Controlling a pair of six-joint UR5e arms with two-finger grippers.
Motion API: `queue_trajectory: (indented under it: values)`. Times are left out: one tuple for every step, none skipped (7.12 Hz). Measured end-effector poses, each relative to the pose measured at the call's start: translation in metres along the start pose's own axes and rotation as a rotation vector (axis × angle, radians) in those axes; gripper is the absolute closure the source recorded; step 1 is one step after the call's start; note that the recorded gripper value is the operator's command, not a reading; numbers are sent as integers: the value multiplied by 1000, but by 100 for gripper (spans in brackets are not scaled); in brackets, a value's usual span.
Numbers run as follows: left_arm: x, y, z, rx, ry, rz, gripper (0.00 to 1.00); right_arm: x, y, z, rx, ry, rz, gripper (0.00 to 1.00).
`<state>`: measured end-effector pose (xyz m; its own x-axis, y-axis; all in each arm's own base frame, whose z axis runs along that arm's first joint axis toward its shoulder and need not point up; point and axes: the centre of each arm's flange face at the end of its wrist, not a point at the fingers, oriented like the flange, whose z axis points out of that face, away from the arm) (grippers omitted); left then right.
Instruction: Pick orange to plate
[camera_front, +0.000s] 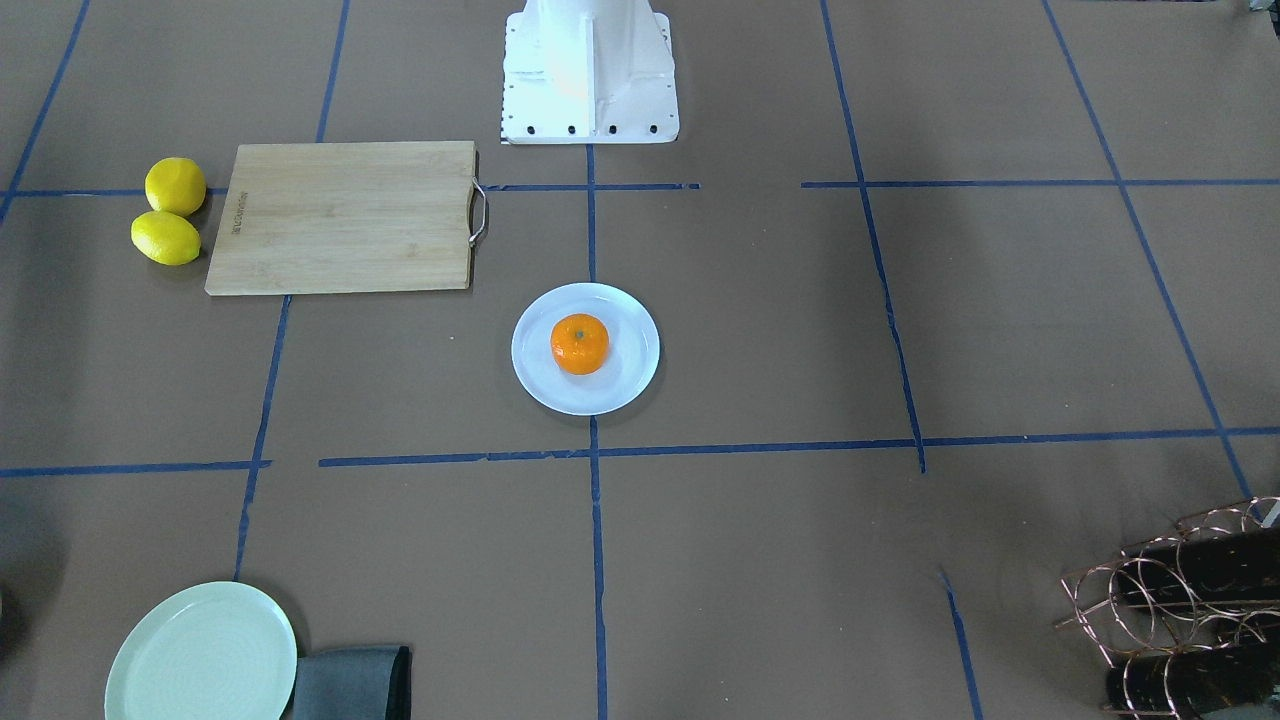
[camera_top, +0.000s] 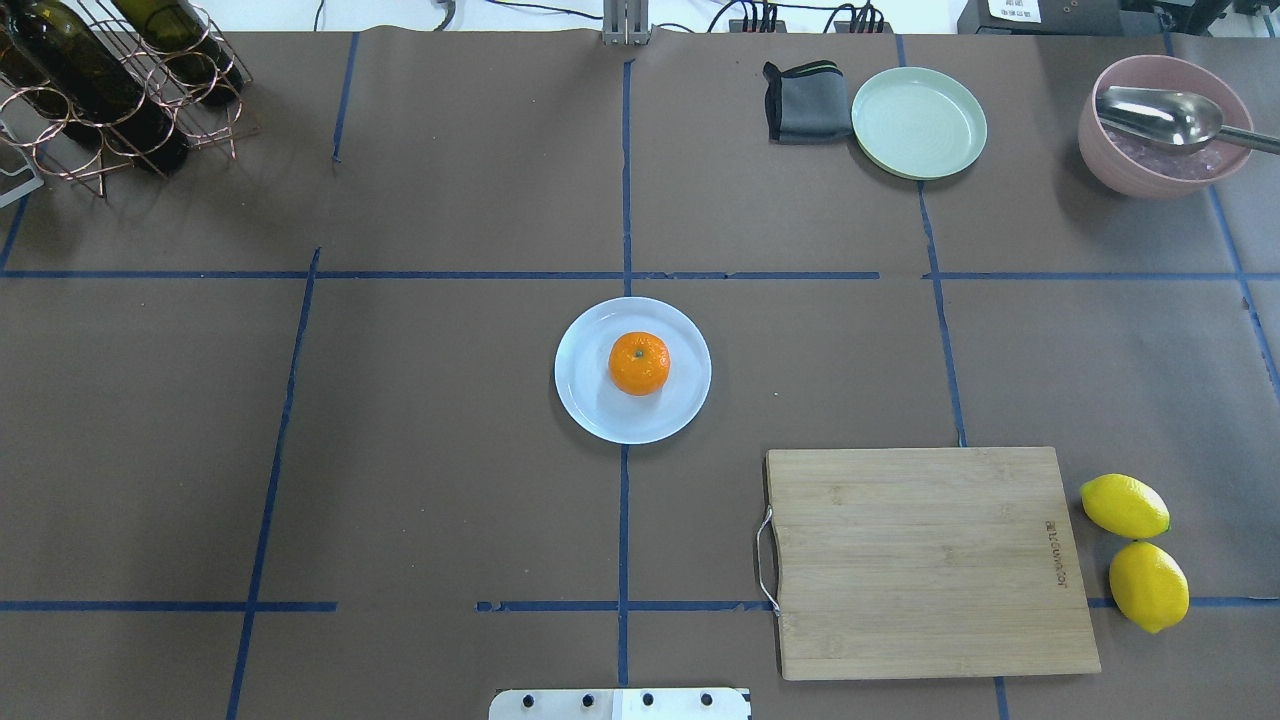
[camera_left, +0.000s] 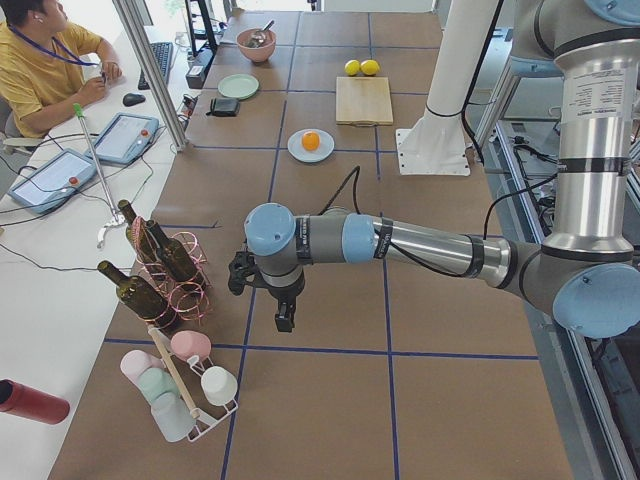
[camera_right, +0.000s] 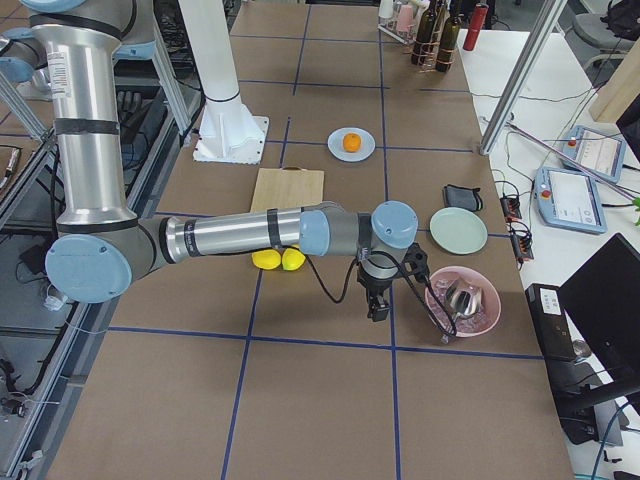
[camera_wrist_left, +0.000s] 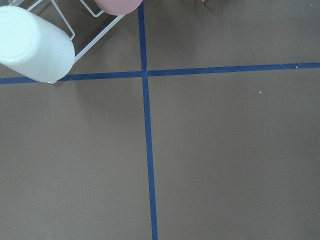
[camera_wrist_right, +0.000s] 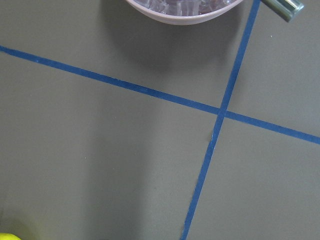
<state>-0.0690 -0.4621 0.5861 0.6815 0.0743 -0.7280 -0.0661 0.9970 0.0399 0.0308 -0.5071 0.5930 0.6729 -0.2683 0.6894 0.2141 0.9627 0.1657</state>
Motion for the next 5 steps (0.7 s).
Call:
queue_trajectory:
  values:
    - [0,0,-2,3,-22,7,0,-1,1,-1,1,2,-1,0]
    - [1,0,-4,6,-32,12,0,0,4,0,1,4,-1,0]
    - [2,-3,-6,9,-36,16,0,1,7,1,-3,8,0,0]
    - [6,-12,-10,19,-39,27,0,4,13,2,-9,19,4,0]
    - [11,-21,-16,30,-42,38,0,6,20,3,-13,35,8,0]
